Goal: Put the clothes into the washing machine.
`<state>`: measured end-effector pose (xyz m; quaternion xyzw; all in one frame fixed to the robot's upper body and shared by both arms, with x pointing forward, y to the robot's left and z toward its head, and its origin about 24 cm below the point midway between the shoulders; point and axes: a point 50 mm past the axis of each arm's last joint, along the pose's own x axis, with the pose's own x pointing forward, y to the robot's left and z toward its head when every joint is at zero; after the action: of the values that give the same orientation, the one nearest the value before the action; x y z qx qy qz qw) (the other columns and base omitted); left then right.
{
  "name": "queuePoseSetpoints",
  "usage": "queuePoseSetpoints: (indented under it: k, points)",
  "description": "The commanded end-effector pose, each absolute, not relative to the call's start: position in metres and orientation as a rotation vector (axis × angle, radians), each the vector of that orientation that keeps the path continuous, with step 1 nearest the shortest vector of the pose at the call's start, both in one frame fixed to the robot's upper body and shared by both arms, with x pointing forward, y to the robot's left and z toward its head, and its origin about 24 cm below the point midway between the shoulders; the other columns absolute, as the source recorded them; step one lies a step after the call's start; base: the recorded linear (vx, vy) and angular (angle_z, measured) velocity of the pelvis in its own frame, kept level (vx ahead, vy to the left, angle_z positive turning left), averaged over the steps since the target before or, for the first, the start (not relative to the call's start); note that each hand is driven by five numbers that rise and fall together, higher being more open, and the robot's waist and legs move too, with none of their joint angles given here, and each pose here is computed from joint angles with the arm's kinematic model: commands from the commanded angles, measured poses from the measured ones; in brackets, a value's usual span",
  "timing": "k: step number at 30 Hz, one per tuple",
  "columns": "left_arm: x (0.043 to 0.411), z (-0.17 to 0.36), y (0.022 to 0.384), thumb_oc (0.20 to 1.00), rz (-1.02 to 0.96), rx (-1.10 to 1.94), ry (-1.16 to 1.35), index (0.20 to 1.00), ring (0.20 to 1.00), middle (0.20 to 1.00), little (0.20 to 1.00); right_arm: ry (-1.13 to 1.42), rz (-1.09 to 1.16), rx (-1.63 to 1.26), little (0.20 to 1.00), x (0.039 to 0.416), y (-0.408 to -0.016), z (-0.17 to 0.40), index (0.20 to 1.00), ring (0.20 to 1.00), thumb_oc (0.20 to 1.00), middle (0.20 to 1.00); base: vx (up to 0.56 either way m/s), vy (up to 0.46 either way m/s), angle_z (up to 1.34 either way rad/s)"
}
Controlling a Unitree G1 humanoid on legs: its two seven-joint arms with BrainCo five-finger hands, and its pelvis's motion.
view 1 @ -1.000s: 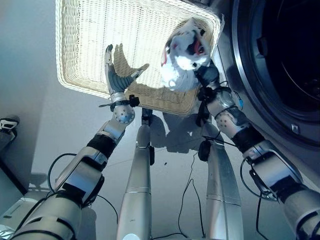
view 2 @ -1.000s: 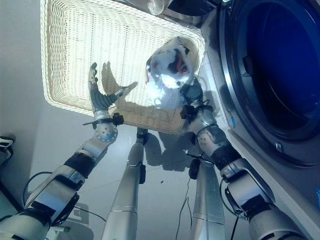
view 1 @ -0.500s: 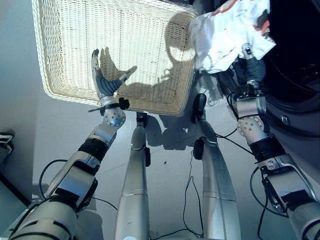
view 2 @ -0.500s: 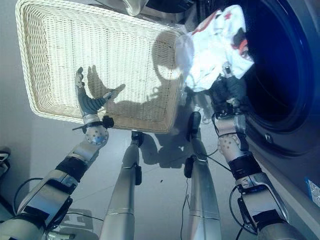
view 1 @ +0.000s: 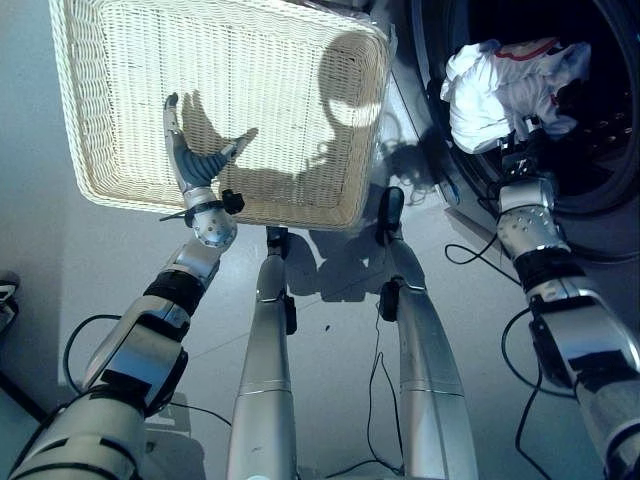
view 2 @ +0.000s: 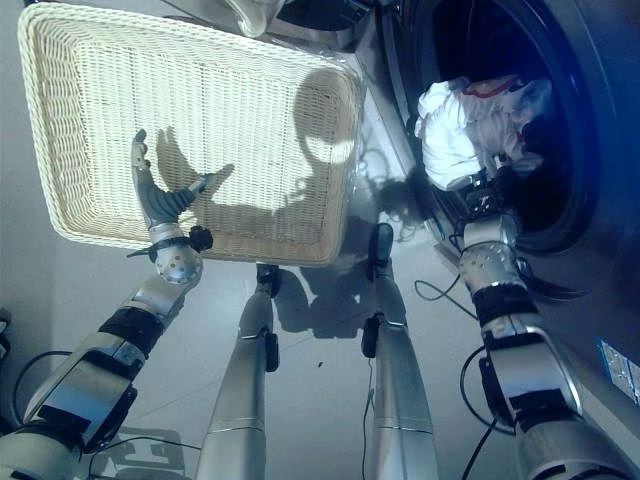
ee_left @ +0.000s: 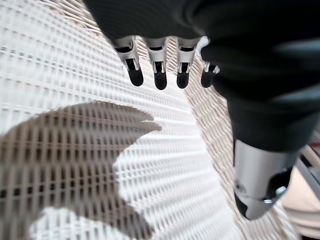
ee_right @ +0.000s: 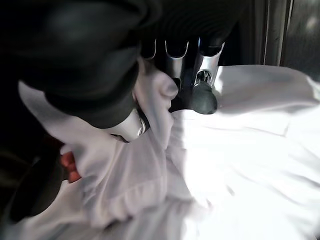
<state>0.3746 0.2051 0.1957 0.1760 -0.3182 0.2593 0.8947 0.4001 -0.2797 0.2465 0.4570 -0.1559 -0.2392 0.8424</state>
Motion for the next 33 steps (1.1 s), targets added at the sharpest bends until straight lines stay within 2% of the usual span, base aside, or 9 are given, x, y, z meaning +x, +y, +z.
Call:
queuePoseSetpoints:
  k: [1, 6, 9, 13, 14, 15, 19, 25, 33]
  points:
    - [0.359, 0.182, 0.222, 1.000, 0.588, 0.306, -0.688, 1.000, 1.000, 1.000, 1.000, -0.816, -0.836, 0.924, 0.200, 0.336, -0.355, 0.325, 0.200, 0.200, 0.200, 0.200, -0.02, -0.019, -0.07]
    - [0.351, 0.174, 0.238, 1.000, 0.599, 0.325, -0.666, 1.000, 1.000, 1.000, 1.000, -1.006, -0.981, 0.839, 0.200, 0.298, -0.363, 0.366, 0.200, 0.200, 0.200, 0.200, -0.01, -0.004, 0.00]
    - [0.351, 0.175, 0.240, 1.000, 0.595, 0.326, -0.661, 1.000, 1.000, 1.000, 1.000, -1.015, -1.024, 0.839, 0.332, 0.293, -0.368, 0.369, 0.332, 0.332, 0.332, 0.332, 0.00, 0.000, 0.00]
    - [0.353, 0.178, 0.241, 1.000, 0.584, 0.331, -0.662, 1.000, 1.000, 1.000, 1.000, -0.992, -1.064, 0.832, 0.369, 0.291, -0.375, 0.366, 0.369, 0.369, 0.369, 0.369, 0.00, 0.000, 0.00]
    - [0.355, 0.181, 0.241, 1.000, 0.576, 0.332, -0.663, 1.000, 1.000, 1.000, 1.000, -0.947, -1.071, 0.791, 0.784, 0.295, -0.378, 0.362, 0.784, 0.784, 0.784, 0.784, 0.00, 0.000, 0.00]
    - [0.356, 0.182, 0.241, 1.000, 0.569, 0.334, -0.660, 1.000, 1.000, 1.000, 1.000, -0.906, -1.073, 0.757, 1.000, 0.299, -0.379, 0.358, 1.000, 1.000, 1.000, 1.000, 0.00, 0.000, 0.00]
    - [0.359, 0.185, 0.240, 1.000, 0.556, 0.338, -0.655, 1.000, 1.000, 1.000, 1.000, -0.795, -1.108, 0.686, 1.000, 0.308, -0.381, 0.346, 1.000, 1.000, 1.000, 1.000, 0.00, 0.000, 0.00]
    - [0.362, 0.191, 0.234, 1.000, 0.533, 0.336, -0.662, 1.000, 1.000, 1.000, 1.000, -0.527, -1.329, -0.041, 1.000, 0.325, -0.368, 0.339, 1.000, 1.000, 1.000, 1.000, 0.00, 0.000, 0.00]
    - [0.364, 0.197, 0.224, 1.000, 0.501, 0.330, -0.689, 1.000, 1.000, 1.000, 1.000, -0.652, -1.415, -0.495, 1.000, 0.332, -0.324, 0.367, 1.000, 1.000, 1.000, 1.000, 0.00, 0.000, 0.00]
